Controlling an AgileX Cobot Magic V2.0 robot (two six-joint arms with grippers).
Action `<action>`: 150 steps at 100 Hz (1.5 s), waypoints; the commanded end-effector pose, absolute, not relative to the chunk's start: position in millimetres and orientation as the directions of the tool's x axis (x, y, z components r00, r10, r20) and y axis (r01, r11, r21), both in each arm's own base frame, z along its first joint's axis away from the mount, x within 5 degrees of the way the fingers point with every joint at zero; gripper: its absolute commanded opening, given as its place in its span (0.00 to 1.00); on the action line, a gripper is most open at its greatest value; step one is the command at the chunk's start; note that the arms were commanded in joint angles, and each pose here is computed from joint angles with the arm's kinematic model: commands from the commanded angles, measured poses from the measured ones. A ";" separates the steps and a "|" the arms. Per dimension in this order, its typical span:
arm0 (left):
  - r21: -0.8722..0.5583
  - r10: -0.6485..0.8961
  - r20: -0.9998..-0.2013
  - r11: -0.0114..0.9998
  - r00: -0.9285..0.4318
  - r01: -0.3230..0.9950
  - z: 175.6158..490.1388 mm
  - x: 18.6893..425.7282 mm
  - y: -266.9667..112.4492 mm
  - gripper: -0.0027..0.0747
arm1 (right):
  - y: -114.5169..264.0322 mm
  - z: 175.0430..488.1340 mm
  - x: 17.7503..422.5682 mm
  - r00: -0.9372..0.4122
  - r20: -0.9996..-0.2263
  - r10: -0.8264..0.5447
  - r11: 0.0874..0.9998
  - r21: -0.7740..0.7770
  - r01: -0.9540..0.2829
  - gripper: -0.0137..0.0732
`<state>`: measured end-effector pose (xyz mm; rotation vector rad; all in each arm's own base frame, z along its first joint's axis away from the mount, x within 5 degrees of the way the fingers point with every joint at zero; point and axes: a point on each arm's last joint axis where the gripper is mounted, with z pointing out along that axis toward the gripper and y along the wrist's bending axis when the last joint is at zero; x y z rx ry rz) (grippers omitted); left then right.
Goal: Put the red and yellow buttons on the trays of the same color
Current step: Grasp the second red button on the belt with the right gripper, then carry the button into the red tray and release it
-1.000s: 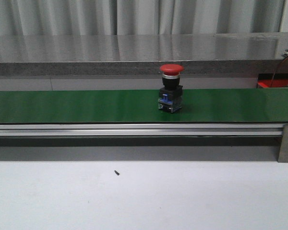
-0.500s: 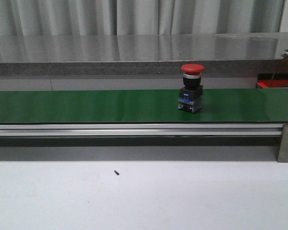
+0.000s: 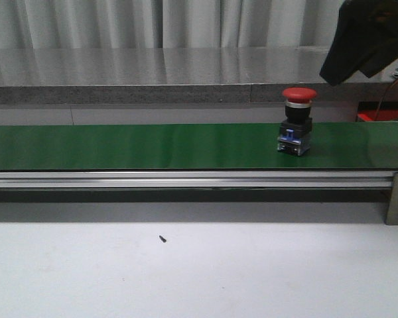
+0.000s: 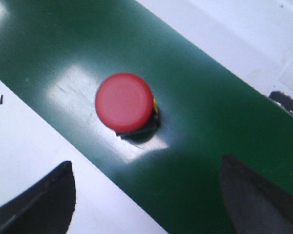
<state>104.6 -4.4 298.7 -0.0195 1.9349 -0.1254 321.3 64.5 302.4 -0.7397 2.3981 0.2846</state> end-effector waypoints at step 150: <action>-0.105 -0.091 -0.954 0.994 -0.284 0.034 312.4 106.8 -3.0 0.01 | -99.5 310.2 466.1 -0.665 -0.702 -0.257 0.964 -0.133 -0.232 0.27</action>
